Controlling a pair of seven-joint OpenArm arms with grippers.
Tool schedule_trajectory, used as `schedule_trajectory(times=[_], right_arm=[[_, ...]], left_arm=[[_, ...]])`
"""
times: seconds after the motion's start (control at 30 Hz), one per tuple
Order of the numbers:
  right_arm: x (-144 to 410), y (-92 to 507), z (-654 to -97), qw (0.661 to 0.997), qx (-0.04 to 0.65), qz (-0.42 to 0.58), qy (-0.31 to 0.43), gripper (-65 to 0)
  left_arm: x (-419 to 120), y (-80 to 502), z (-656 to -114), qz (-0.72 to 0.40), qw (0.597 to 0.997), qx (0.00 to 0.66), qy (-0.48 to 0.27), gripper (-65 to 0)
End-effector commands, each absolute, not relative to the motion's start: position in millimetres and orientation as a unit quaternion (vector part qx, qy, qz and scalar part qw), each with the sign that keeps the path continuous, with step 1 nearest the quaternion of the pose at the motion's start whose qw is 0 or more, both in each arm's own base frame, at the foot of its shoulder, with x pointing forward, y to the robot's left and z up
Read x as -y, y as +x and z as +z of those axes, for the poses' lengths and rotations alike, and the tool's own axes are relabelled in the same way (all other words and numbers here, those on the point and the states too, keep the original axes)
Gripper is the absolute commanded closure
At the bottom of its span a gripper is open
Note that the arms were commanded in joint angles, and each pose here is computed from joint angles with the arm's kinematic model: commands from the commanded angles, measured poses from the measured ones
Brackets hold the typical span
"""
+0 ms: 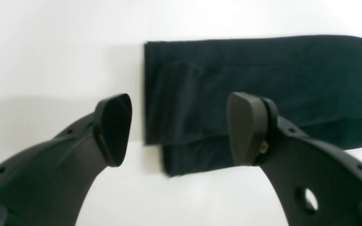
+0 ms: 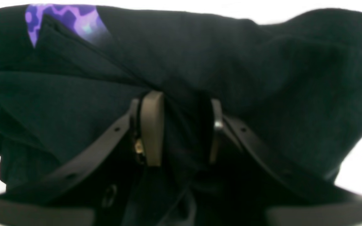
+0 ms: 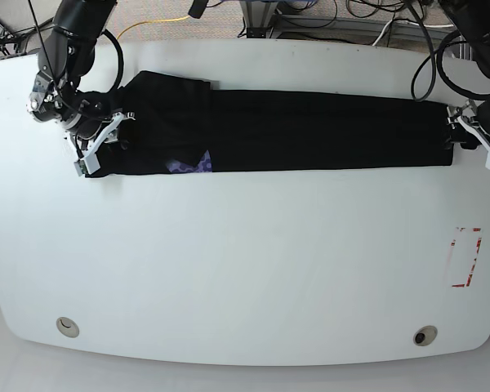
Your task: Fold the T-shirt properly
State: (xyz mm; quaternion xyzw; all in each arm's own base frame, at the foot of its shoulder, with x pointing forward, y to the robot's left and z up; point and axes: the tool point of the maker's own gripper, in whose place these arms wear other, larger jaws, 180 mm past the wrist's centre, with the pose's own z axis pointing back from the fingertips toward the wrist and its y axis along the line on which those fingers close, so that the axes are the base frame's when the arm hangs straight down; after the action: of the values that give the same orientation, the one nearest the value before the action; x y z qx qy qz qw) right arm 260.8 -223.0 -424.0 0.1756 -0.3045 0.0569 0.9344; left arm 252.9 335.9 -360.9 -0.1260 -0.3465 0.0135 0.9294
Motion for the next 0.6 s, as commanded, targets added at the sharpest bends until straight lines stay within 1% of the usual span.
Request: schedule_trajectory(times=[0.0,0.2,0.27,0.43,0.5,0.53,0.57], right_arm=[[234.9,245.2,-436.1,0.953,0.258,0.063,0.147,-19.7],[234.2,246.4,-430.9,0.951,0.265,0.069,0.143,-19.7],[234.0,247.8,-430.0,0.951,0.267,0.069,0.143,-19.7],[235.7,246.5,-430.3,0.951,0.266,0.066,0.142,-19.7],[235.7,247.5,-430.0,0.951,0.267,0.066,0.142,-19.7],[235.7,247.8,-429.6,0.951,0.268,0.066,0.142,-19.7],[235.7,248.0,-429.2,0.951,0.268,0.067,0.142,-19.7]], left_arm=[[-346.6,257.5,-358.0,0.029,0.924,0.358,-0.135,-44.9],[-346.3,255.7,-373.2,0.051,0.925,0.343,-0.154,-44.9],[-337.6,255.0,-383.1,0.047,0.929,0.328,-0.166,-44.9],[-323.3,260.2,-389.9,0.033,0.928,0.326,-0.179,-44.2],[-318.8,257.0,-399.9,0.039,0.929,0.315,-0.189,-43.9],[-316.7,255.3,-404.2,0.040,0.930,0.309,-0.193,-43.2],[-315.6,254.0,-406.9,0.042,0.931,0.305,-0.195,-41.0]])
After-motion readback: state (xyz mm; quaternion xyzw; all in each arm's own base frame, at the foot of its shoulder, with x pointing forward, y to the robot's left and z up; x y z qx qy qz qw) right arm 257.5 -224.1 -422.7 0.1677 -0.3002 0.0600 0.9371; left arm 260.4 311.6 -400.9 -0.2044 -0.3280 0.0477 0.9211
